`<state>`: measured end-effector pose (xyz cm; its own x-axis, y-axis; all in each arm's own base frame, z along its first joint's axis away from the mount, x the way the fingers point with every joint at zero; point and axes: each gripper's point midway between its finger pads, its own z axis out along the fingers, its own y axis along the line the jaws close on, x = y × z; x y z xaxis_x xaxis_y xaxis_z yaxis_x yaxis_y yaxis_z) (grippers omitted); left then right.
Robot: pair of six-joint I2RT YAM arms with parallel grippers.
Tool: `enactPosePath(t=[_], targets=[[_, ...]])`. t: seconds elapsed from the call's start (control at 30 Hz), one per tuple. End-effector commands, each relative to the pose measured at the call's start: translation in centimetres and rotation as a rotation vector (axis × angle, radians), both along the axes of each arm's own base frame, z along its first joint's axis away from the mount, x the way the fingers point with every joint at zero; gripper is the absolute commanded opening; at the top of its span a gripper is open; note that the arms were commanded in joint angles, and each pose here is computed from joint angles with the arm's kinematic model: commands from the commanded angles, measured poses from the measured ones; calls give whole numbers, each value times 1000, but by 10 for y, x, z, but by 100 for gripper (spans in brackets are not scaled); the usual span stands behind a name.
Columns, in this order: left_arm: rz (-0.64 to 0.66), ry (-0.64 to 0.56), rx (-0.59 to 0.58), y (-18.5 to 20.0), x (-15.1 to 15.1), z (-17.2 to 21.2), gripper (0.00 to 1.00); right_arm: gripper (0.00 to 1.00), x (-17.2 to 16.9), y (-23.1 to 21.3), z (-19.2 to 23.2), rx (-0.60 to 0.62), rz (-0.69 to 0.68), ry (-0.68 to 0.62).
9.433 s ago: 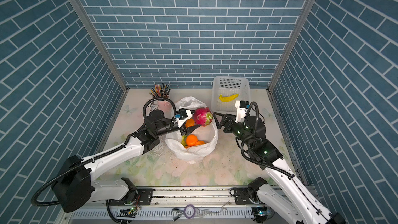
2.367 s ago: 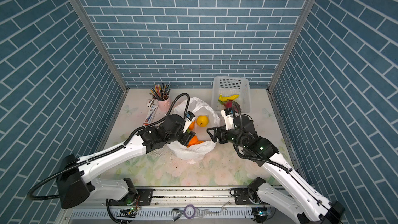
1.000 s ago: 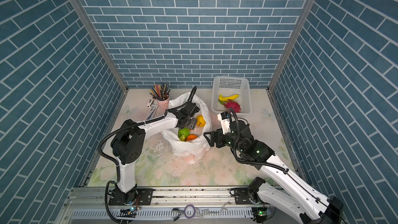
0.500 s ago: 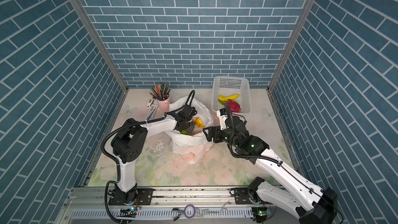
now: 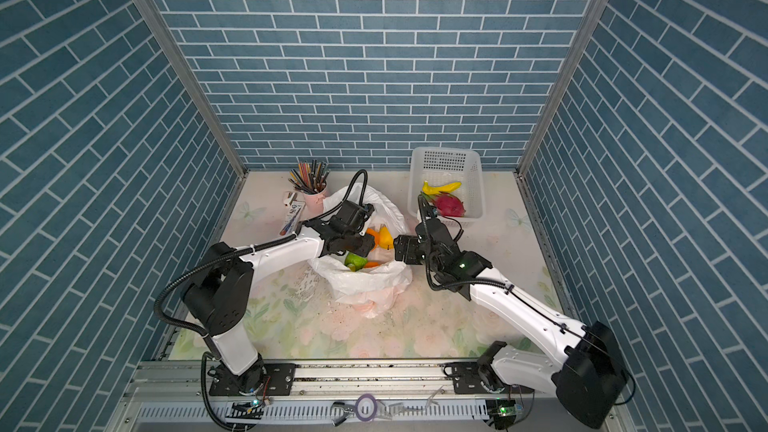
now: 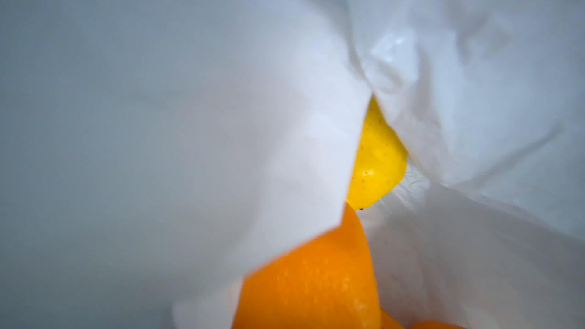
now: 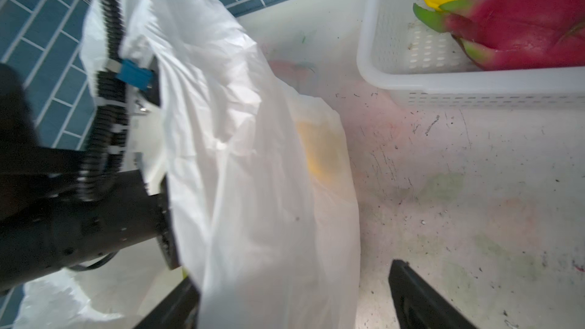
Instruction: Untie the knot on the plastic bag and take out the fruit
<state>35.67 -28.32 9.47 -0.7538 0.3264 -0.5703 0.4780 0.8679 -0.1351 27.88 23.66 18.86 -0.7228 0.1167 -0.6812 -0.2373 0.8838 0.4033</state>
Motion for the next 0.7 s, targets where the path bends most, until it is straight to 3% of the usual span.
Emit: enactPosePath(t=[0.0, 0.4, 0.67], targets=[[-28, -32, -55, -5, -2, 20, 33, 88, 10, -1, -1, -20, -41, -18], [-74, -52, -302, -14, -7, 75, 30, 88, 13, -17, -64, -203, -62, 21], [-86, -11, -426, -16, -11, 87, 30, 91, 13, -7, -41, -146, -2, -46]])
